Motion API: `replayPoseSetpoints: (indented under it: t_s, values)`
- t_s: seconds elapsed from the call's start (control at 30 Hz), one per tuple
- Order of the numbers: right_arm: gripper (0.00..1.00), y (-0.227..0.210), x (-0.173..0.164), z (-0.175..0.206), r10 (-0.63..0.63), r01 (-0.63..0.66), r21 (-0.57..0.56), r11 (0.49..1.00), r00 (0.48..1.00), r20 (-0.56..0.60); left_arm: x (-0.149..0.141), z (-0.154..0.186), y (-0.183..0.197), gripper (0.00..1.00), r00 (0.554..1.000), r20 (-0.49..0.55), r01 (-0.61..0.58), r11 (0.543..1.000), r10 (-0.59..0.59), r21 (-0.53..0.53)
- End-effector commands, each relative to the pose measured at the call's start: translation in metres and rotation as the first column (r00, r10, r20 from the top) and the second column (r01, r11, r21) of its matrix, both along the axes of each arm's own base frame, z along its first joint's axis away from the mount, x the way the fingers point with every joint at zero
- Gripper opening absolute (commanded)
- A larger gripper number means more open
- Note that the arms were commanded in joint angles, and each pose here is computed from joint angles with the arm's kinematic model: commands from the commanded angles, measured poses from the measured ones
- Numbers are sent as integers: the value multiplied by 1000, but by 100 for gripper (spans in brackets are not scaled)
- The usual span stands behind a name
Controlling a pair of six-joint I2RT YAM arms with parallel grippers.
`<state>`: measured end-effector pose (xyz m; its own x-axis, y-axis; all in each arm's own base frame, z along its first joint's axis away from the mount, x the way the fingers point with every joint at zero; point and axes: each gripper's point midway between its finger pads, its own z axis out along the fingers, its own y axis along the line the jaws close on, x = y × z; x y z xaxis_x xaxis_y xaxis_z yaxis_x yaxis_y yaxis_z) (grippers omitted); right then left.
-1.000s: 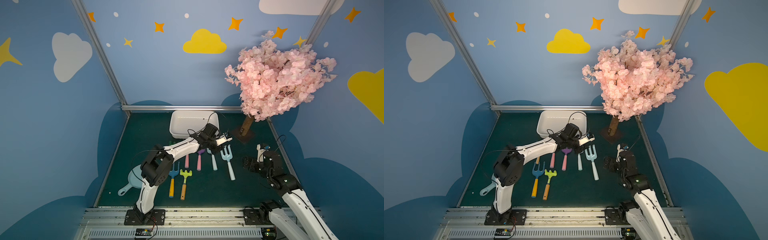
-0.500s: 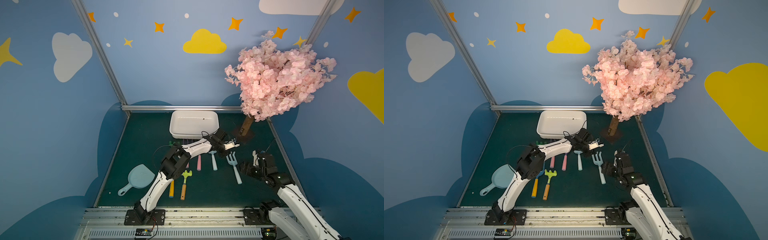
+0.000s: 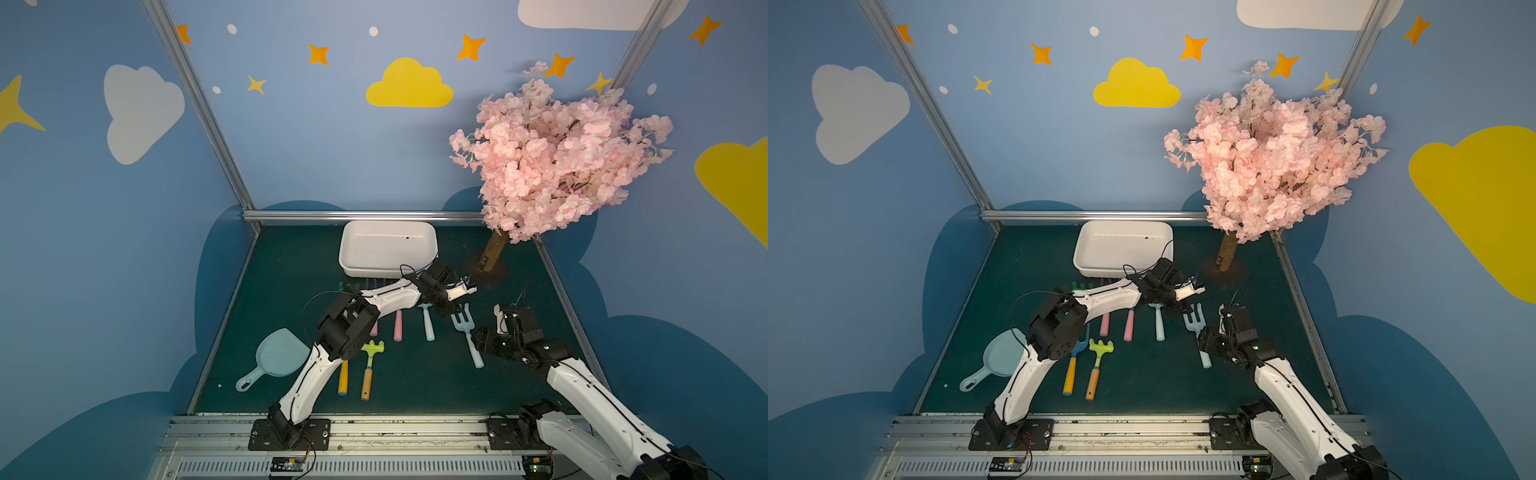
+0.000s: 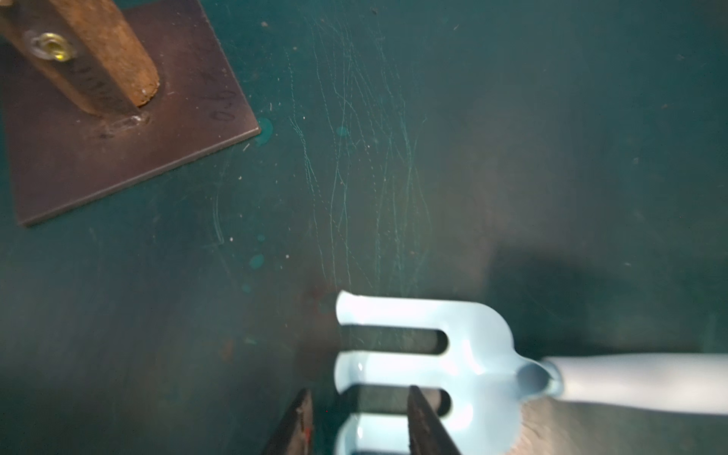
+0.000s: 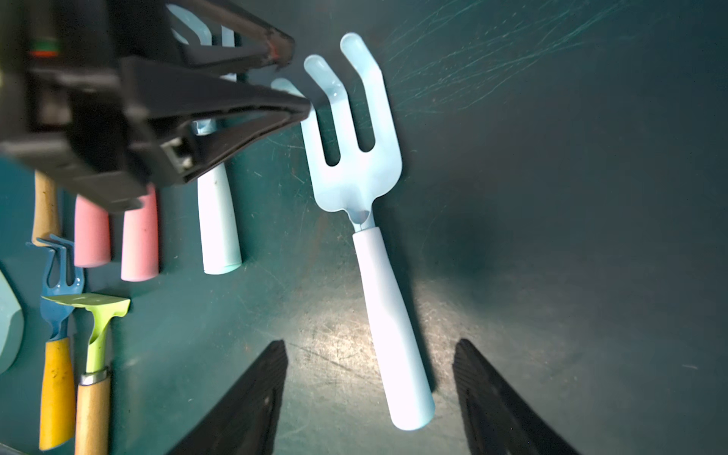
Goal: Take the hand rake out of the storage box
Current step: Place the rake at the center of the board.
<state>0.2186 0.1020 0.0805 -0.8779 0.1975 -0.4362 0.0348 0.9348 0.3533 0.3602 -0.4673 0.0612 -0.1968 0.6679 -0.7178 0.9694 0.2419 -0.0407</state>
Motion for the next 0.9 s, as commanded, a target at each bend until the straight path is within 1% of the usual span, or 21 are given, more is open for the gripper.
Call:
replayPoseSetpoints:
  t_s: [0.0,0.1,0.2,0.23,0.27,0.33,0.37,0.43,0.5,0.63,0.77,0.87]
  values:
    - [68,2,0,-8,8,-8,-11,1000,1000,-12,-4,69,5,53,998,22,-52,990,55,-134]
    - [66,8,1,-16,28,-28,-13,1000,999,-30,-13,89,30,61,989,16,-142,973,148,-180]
    - [63,16,1,-24,64,-66,-29,997,996,-61,-22,104,66,72,968,3,-245,945,252,-218]
    - [61,18,0,-28,73,-76,-45,996,994,-77,-22,110,82,80,952,4,-296,927,305,-232]
    - [61,20,-1,-32,81,-87,-63,994,992,-98,-24,116,97,98,938,1,-337,908,348,-250]
    - [58,18,-3,-39,77,-91,-101,991,987,-138,-28,123,127,100,903,-17,-416,866,429,-278]
    - [57,18,-5,-42,78,-99,-117,988,983,-166,-29,125,145,100,878,-32,-466,837,478,-288]
    - [54,15,-7,-47,79,-113,-161,980,975,-208,-32,125,175,100,836,-53,-535,792,546,-292]
    - [48,16,-6,-51,85,-129,-185,974,970,-228,-33,119,206,100,784,-66,-608,744,617,-276]
    - [39,21,0,-57,92,-140,-209,968,970,-223,-41,106,255,100,690,-65,-711,658,721,-249]
    - [20,23,2,-59,94,-151,-240,959,968,-233,-51,101,291,100,614,-73,-773,581,786,-255]
    - [8,29,0,-55,106,-162,-250,955,969,-224,-58,102,311,100,578,-71,-796,542,813,-268]
